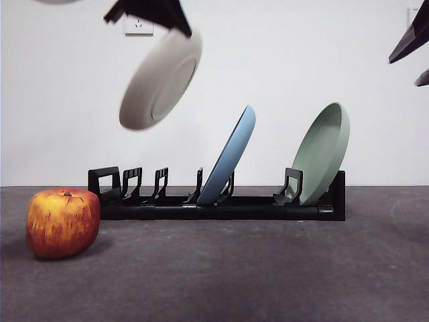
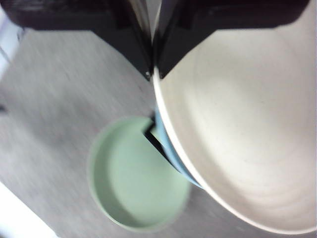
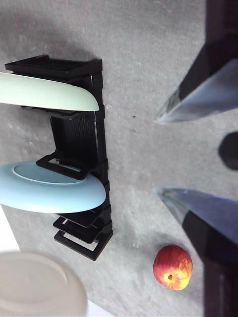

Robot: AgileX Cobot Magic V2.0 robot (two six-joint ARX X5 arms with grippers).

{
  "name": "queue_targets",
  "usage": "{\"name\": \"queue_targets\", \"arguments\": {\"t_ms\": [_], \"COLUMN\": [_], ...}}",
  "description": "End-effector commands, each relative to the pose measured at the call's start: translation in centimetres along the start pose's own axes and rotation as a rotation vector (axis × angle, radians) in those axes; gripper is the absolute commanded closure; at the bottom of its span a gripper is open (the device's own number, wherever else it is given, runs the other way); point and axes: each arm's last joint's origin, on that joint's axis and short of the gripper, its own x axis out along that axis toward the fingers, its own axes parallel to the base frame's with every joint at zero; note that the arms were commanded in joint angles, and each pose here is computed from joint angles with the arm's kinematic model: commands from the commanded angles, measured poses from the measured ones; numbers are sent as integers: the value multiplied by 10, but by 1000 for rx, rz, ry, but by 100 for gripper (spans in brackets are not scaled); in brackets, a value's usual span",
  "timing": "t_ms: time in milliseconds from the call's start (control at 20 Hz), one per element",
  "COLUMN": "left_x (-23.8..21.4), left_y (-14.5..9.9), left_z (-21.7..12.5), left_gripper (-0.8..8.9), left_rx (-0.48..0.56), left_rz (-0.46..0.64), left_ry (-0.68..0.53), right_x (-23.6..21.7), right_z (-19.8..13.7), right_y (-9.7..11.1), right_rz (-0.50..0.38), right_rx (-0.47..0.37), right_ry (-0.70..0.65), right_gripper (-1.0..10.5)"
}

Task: Take the yellow plate from the plate rack,put the plate on the table,take the apple from the table,put the apple in the plate

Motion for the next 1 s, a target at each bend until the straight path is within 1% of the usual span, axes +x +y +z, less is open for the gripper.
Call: {"name": "queue_targets", "arguments": {"t_ms": [50,150,200,250,350,450,550,650,800,900,1000], "left_x": [-16,-25,-28,-29,-23,-18,-7,7,38,64,89], "left_y": [-30,-56,-68,-82,-116,-147,-178,-198,-207,-203,-195], "left_z": [-8,-21,-28,-34,-44,-53,-66,-82,-109,-128,-146], "left_gripper": [821,821,820,820,820,820,821,821,821,821,822], "left_rx": [129,189,228,272,374,440,488,525,555,540,541], "left_rz": [-54,-100,-104,-84,-47,-30,13,48,62,67,100], "left_ry": [88,186,240,289,341,345,323,307,315,324,306], "right_x": [0,0,0,0,-1,-1,-1,-2,-5,-8,-11], "right_z": [1,1,2,2,2,3,3,4,8,13,18], "right_y": [1,1,1,1,0,0,0,-1,1,3,6], "right_rz": [0,-3,-3,-4,-11,-28,-35,-79,-97,-96,-91], "right_rx": [-13,-14,-15,-15,-17,-17,-17,-19,-25,-30,-39], "right_ry": [-6,-9,-11,-14,-19,-25,-29,-46,-67,-85,-103], "right_gripper": [725,725,725,725,725,725,725,725,725,725,725]}}
